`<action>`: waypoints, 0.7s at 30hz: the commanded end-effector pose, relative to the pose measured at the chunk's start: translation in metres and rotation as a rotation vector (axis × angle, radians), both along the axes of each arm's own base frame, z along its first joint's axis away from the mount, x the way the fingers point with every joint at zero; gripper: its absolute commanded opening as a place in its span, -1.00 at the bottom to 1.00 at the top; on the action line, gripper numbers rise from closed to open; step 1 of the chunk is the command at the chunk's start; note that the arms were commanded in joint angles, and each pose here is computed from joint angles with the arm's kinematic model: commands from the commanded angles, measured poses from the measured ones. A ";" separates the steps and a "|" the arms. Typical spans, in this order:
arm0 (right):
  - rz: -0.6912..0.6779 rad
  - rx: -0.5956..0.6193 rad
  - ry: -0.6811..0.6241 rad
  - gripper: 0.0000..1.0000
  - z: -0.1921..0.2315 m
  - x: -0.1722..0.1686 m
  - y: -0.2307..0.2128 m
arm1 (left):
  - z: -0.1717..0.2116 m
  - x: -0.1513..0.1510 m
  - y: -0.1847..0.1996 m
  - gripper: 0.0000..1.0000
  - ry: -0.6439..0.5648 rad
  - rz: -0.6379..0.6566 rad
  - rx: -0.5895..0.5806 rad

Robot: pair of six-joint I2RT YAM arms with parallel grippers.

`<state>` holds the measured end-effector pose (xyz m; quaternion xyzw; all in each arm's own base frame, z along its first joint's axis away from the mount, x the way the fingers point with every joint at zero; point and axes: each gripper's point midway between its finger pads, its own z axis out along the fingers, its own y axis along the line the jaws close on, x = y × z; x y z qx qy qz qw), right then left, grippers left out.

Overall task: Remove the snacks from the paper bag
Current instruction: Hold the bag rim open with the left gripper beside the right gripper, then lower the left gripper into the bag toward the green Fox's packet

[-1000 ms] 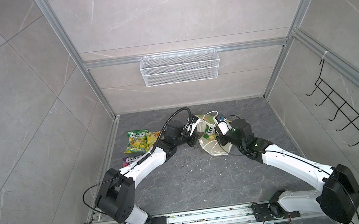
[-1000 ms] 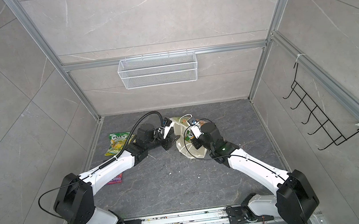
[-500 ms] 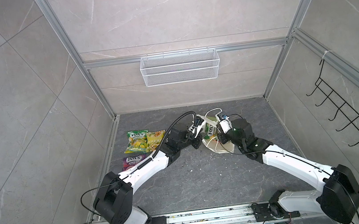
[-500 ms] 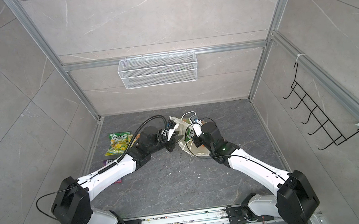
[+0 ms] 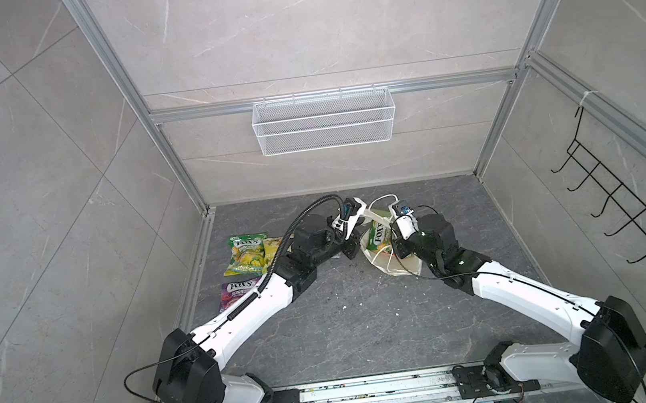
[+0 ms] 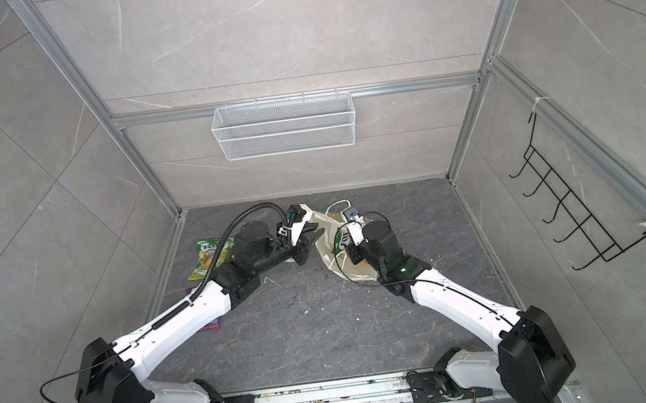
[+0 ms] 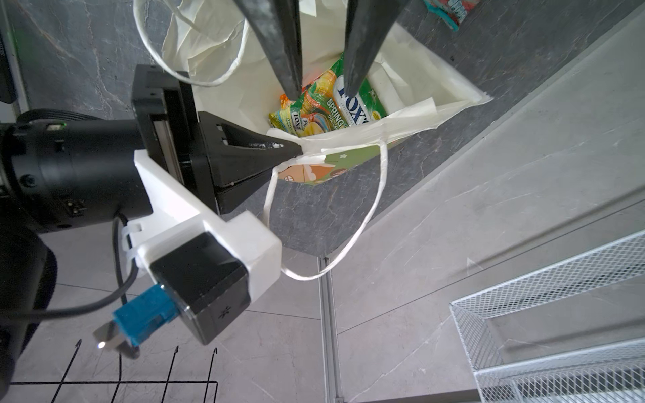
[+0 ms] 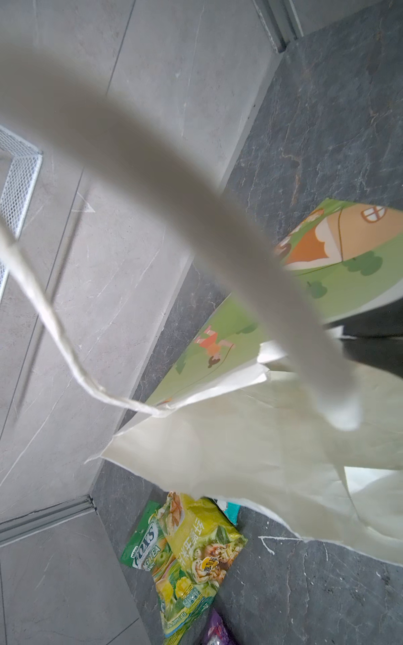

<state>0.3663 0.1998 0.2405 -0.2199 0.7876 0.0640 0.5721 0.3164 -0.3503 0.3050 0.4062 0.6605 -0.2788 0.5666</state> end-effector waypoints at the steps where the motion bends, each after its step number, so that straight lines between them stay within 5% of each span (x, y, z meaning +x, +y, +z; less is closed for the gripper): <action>1: -0.038 0.072 -0.063 -1.00 0.029 0.003 -0.003 | -0.007 0.004 -0.019 -0.58 0.033 -0.040 -0.018; 10: -0.048 0.105 -0.105 -1.00 0.052 0.002 -0.005 | -0.069 0.037 -0.031 -0.66 0.140 0.054 0.052; 21: 0.088 0.064 -0.144 -1.00 0.055 -0.009 0.011 | -0.125 0.042 -0.014 -0.66 0.218 0.145 0.154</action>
